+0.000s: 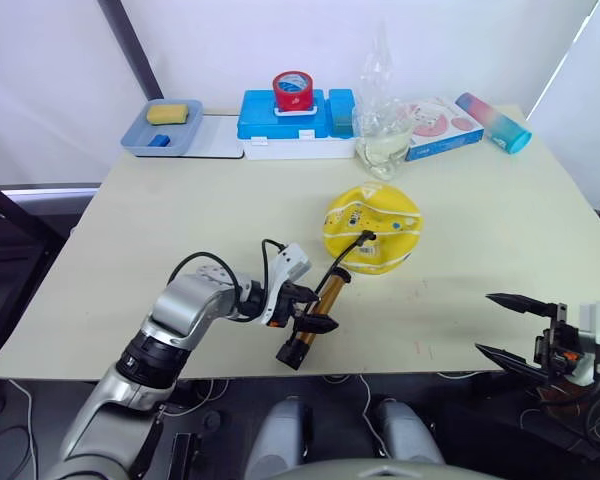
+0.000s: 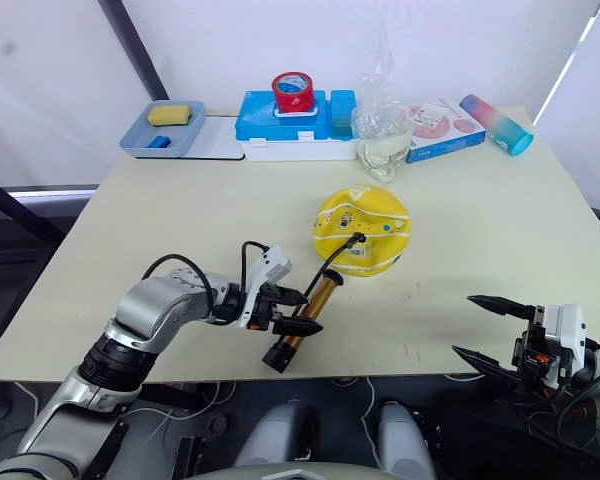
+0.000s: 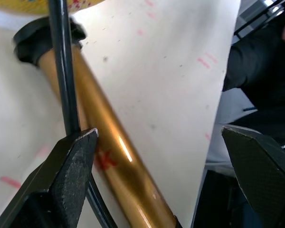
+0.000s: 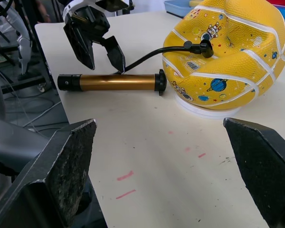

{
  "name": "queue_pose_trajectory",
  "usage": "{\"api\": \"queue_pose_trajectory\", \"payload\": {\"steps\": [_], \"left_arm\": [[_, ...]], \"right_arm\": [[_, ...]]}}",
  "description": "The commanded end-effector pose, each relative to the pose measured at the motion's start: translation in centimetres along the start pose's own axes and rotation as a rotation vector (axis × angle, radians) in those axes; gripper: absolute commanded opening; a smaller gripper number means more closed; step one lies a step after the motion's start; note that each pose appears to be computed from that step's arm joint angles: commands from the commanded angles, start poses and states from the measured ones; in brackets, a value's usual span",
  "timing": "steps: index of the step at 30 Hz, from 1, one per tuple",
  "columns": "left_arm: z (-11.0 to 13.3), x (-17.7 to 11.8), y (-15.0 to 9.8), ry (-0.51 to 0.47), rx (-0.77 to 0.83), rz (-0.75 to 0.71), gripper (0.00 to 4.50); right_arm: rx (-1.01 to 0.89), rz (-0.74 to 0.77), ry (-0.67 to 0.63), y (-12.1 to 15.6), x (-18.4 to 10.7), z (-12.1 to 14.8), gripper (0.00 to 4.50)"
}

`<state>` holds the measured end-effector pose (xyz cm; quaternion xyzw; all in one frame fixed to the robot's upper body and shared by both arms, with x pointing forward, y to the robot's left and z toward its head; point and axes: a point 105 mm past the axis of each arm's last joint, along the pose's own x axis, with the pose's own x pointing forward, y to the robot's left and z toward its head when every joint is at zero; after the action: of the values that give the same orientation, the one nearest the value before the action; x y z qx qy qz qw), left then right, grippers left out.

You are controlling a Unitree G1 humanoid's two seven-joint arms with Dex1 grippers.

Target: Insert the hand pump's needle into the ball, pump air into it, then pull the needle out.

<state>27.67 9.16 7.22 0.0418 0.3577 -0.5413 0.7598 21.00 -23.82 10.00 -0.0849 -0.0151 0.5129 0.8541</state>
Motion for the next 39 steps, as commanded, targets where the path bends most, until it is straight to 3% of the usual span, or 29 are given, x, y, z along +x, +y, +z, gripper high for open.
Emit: {"api": "queue_pose_trajectory", "payload": {"steps": [1, 16, 31, 39], "left_arm": [[0.1, 0.1, 0.1, 0.014, 0.008, 0.006, 4.45], [0.0, 2.0, 1.4, 0.083, -0.11, -0.018, 4.45], [0.3, 0.8, 1.4, 0.191, -0.096, -0.067, 4.45], [-0.9, 0.6, 1.3, 0.277, -0.078, -0.092, 4.45]], "right_arm": [[-0.036, 0.003, -0.024, -0.2, 0.1, 0.8, 4.5], [-0.042, -0.005, -0.033, 0.0, 0.6, 0.4, 4.5], [-0.048, -0.006, -0.036, 0.2, 0.9, 0.1, 4.5], [-0.052, 0.002, -0.03, 0.4, 1.0, -0.1, 4.5]]}}
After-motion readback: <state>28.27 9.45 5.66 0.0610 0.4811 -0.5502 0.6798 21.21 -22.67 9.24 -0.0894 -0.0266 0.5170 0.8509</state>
